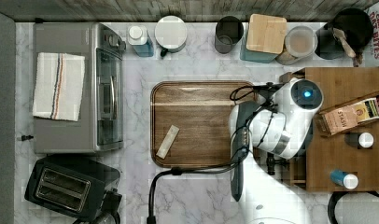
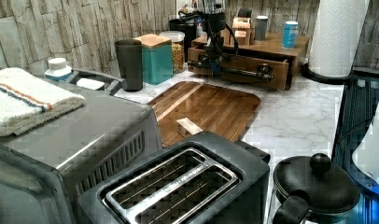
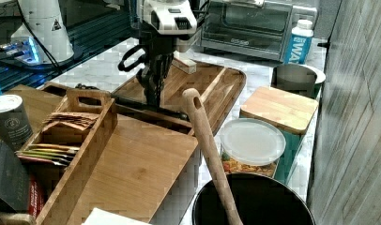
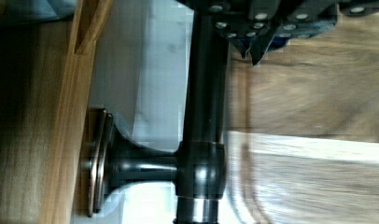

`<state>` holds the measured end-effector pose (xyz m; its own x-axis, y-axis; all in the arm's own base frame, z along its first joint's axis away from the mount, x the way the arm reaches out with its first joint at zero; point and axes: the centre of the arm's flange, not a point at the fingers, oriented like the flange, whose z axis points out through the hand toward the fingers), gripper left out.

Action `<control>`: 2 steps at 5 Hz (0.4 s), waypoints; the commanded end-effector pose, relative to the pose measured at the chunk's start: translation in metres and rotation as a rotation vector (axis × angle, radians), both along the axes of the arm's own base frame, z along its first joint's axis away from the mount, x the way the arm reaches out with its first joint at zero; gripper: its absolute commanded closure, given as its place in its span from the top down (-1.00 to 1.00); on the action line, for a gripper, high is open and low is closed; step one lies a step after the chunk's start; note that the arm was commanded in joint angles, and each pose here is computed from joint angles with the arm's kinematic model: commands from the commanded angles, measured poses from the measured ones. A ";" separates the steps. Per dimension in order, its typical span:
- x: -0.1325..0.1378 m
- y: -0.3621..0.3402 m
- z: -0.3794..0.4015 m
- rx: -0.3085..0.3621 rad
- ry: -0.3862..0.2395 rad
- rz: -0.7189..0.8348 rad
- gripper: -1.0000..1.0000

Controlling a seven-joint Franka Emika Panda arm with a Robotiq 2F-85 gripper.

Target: Close the drawer.

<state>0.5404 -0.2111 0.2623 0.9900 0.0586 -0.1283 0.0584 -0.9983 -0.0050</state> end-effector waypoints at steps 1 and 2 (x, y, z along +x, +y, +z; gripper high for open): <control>-0.011 -0.197 0.139 -0.276 -0.201 -0.057 -1.00; -0.009 -0.189 0.138 -0.298 -0.152 -0.128 -1.00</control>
